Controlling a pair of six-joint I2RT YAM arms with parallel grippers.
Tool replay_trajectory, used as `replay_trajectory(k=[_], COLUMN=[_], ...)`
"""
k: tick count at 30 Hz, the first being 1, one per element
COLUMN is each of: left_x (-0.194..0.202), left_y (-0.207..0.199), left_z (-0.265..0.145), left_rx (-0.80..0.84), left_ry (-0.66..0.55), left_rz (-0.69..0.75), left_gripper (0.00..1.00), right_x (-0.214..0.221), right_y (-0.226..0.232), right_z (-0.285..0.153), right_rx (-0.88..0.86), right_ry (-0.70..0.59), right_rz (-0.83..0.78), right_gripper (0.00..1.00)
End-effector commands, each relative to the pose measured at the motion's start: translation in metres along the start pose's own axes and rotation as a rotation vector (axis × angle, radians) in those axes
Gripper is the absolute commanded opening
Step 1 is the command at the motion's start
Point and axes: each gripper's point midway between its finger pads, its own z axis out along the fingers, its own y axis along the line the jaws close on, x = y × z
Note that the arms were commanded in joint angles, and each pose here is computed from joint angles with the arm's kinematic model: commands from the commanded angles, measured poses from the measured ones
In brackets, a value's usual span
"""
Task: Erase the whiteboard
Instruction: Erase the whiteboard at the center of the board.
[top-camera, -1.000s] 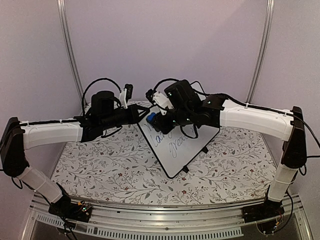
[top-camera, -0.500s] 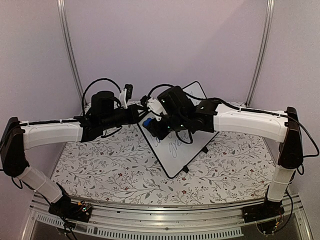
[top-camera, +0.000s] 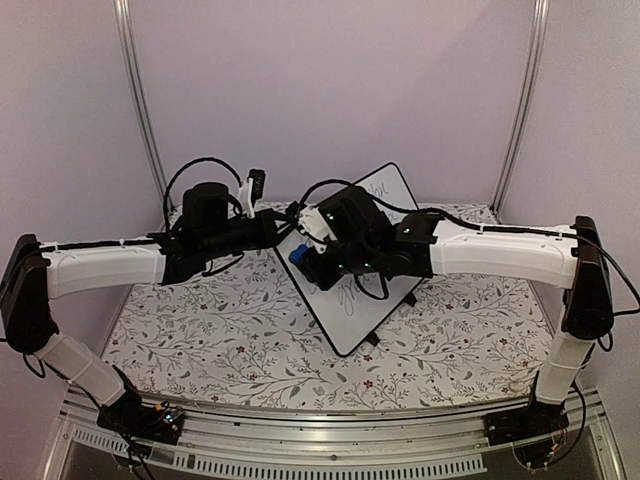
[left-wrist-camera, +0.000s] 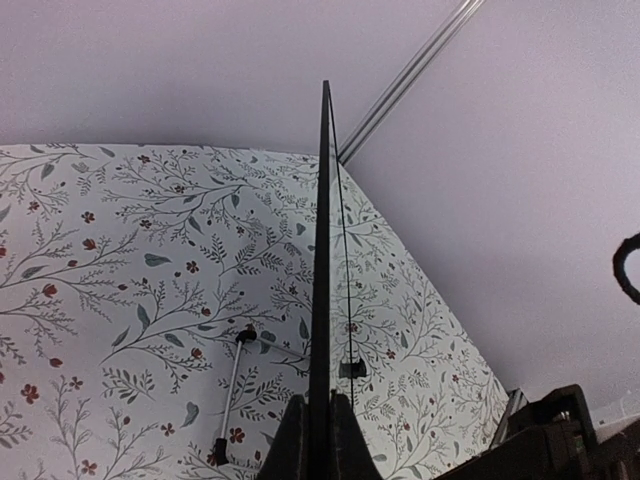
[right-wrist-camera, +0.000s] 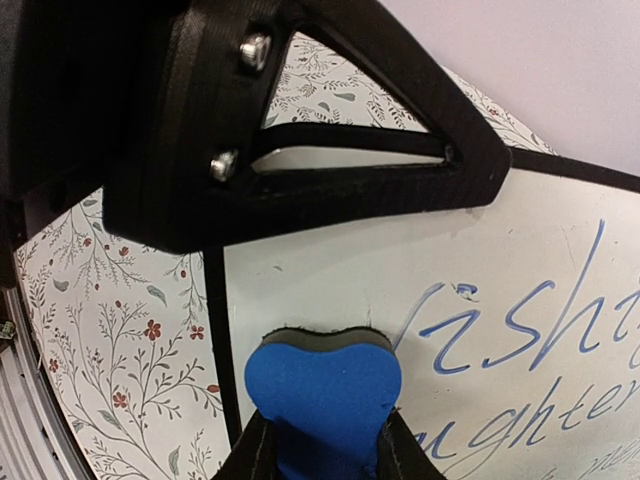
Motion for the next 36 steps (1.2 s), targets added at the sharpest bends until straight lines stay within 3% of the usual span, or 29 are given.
replay_trajectory(k=[1, 9, 16, 28, 36], left_x=[0.022, 0.025, 0.027, 0.025, 0.026], left_y=[-0.012, -0.012, -0.011, -0.01, -0.008], left_z=[-0.002, -0.001, 0.0, 0.001, 0.001], left_rx=[0.046, 0.05, 0.052, 0.038, 0.028], left_ry=[0.076, 0.083, 0.088, 0.089, 0.089], left_rz=[0.036, 0.029, 0.026, 0.033, 0.034], left_gripper=[0.0, 0.0, 0.0, 0.0, 0.0], right_x=[0.018, -0.027, -0.033, 0.01, 0.011], right_y=[0.001, 0.0, 0.001, -0.003, -0.001], right_z=[0.007, 0.005, 0.011, 0.008, 0.003], right_rx=[0.006, 0.02, 0.024, 0.03, 0.015], right_ry=[0.056, -0.028, -0.039, 0.032, 0.025], right_rz=[0.0, -0.027, -0.025, 0.015, 0.049], right_gripper=[0.17, 0.18, 0.17, 0.17, 0.18])
